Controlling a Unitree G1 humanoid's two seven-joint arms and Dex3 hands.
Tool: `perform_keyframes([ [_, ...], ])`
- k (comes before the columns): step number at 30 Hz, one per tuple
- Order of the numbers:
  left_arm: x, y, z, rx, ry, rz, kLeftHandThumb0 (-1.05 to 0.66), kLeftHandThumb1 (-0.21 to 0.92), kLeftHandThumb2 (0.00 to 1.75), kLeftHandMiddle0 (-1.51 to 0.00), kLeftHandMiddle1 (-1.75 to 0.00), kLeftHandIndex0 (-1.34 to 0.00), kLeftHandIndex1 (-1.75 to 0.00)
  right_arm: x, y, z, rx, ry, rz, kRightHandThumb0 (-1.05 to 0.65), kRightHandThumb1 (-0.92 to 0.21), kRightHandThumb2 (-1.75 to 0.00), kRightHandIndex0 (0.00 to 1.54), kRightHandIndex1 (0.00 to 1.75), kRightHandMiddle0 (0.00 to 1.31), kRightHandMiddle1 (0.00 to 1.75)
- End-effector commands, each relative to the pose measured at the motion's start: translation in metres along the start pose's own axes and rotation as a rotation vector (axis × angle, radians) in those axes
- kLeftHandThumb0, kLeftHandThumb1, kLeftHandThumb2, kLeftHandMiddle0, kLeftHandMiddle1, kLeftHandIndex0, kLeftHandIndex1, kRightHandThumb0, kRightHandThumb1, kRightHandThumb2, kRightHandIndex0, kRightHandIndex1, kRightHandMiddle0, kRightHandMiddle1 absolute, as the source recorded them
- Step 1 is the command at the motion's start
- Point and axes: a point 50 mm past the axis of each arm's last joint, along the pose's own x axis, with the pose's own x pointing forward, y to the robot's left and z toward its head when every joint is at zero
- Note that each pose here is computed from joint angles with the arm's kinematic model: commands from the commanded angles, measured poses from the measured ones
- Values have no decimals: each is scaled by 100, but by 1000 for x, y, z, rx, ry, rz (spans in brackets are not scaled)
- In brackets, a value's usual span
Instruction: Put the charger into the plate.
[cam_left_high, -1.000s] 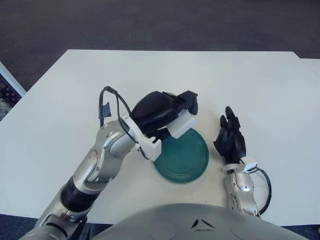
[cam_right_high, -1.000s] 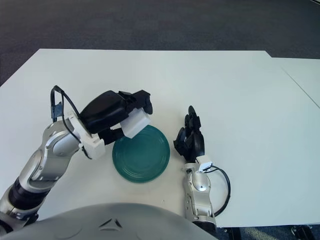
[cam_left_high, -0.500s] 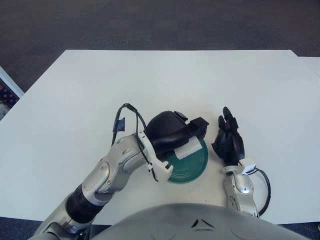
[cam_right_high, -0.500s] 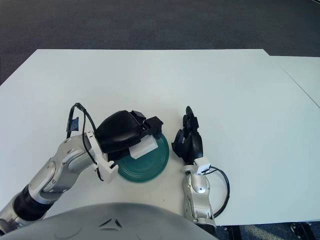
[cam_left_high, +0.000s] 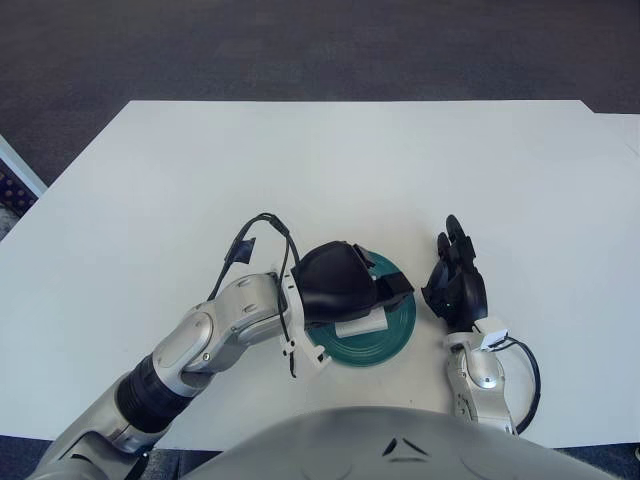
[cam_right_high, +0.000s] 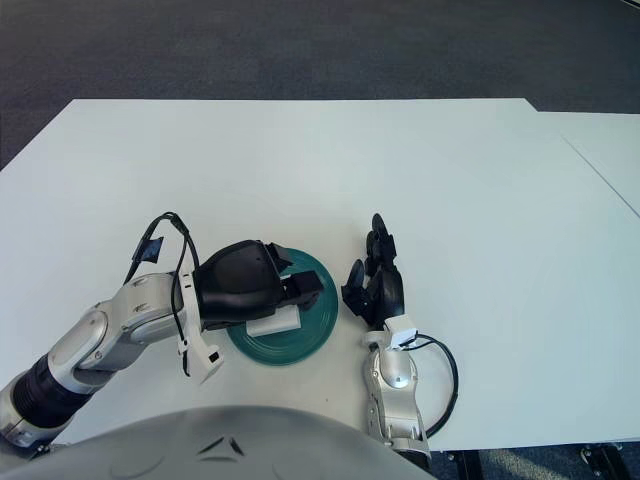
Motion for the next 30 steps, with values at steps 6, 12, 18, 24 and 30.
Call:
perform_keyframes([
  [6, -1, -4, -4, 19, 2, -43, -33, 31, 118, -106, -175, -69, -152, -7, -2, -12, 30, 94, -21, -92, -92, -91, 0, 0, 0, 9],
  [12, 4, -8, -8, 78, -26, -71, -41, 50, 86, -115, -175, -67, -144, -7, -1, -11, 12, 90, -20, -92, -92, -92, 0, 0, 0, 10],
  [18, 5, -11, -10, 64, -39, -84, -42, 58, 72, -114, -175, -68, -138, -7, -1, -11, 9, 91, -16, -92, -92, -94, 0, 0, 0, 10],
  [24, 6, -17, -12, 53, -39, -117, -41, 63, 60, -113, -175, -70, -132, -6, 0, -12, 8, 89, -25, -92, -92, -95, 0, 0, 0, 11],
  [30, 9, -21, -14, 72, -45, -125, -41, 64, 56, -114, -175, -72, -129, -6, 1, -12, 12, 85, -21, -92, -92, -95, 0, 0, 0, 12],
])
